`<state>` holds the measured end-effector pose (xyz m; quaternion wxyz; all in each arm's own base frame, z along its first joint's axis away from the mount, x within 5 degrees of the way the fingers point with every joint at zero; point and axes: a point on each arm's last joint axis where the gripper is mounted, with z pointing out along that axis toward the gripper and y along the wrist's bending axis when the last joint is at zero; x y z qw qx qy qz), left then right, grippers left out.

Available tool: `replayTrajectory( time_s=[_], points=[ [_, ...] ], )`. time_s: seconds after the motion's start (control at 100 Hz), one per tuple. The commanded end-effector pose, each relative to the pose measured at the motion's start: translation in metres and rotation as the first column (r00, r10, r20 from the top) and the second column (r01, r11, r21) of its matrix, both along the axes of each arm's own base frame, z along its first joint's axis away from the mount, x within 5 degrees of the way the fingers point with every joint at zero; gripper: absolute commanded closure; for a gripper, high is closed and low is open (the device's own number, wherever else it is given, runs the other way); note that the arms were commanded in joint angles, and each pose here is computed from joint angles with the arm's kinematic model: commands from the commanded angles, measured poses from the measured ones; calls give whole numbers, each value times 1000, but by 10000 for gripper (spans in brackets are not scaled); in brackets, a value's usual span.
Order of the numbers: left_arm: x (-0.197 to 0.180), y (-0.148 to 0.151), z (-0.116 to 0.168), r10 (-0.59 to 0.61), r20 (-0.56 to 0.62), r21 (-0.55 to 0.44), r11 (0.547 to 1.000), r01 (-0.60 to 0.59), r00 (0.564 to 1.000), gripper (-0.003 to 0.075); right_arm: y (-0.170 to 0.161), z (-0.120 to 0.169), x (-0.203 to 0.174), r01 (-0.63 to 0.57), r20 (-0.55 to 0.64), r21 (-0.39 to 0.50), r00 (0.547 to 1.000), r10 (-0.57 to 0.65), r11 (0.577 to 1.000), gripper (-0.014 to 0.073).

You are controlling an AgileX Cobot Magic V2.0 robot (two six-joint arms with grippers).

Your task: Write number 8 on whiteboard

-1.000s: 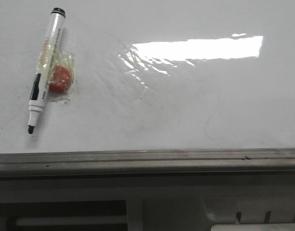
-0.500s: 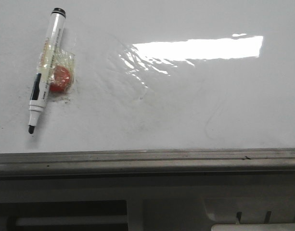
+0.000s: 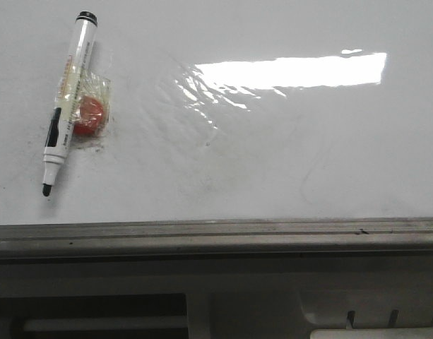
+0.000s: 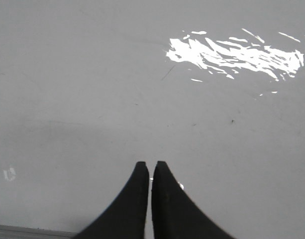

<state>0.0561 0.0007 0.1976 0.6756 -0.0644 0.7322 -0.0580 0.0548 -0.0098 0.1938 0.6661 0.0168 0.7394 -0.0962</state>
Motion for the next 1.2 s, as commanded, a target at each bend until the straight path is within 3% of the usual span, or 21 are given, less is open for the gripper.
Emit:
replayTrajectory(
  time_s=[0.0, 0.13, 0.3, 0.54, 0.82, 1.01, 1.08, 1.19],
  points=[
    [-1, -1, -2, -5, 76, -1, 1000, 5, 997, 741, 1, 7, -1, -2, 114, -38, 993, 7, 999, 658],
    [-1, -1, -1, -6, 89, -1, 1000, 6, 996, 741, 1, 9, -1, -6, 141, -23, 990, 9, 1000, 658],
    [-2, -1, 11, -16, 191, 0, 1000, 16, 981, 741, 2, 11, -1, -16, 154, 82, 988, 3, 996, 658],
    [-8, -1, 40, -12, 250, 0, 1000, 12, 968, 741, 2, 24, 3, -13, 46, 130, 999, 7, 991, 658],
    [-13, 1, 71, 10, 133, -9, 1000, -9, 991, 741, 1, 53, 16, -3, -124, 156, 992, 23, 988, 658],
    [-16, 1, 81, 13, 108, 15, 1000, -15, 994, 735, 4, 59, 17, -45, -115, 184, 991, 68, 982, 658],
    [-16, 1, 82, 11, 119, 16, 1000, -13, 993, 683, 5, 59, 17, -55, -115, 184, 990, 77, 981, 658],
    [-16, 1, 85, 5, 160, 6, 1000, -6, 987, 492, 5, 60, 17, -59, -103, 182, 992, 78, 982, 658]
  ],
)
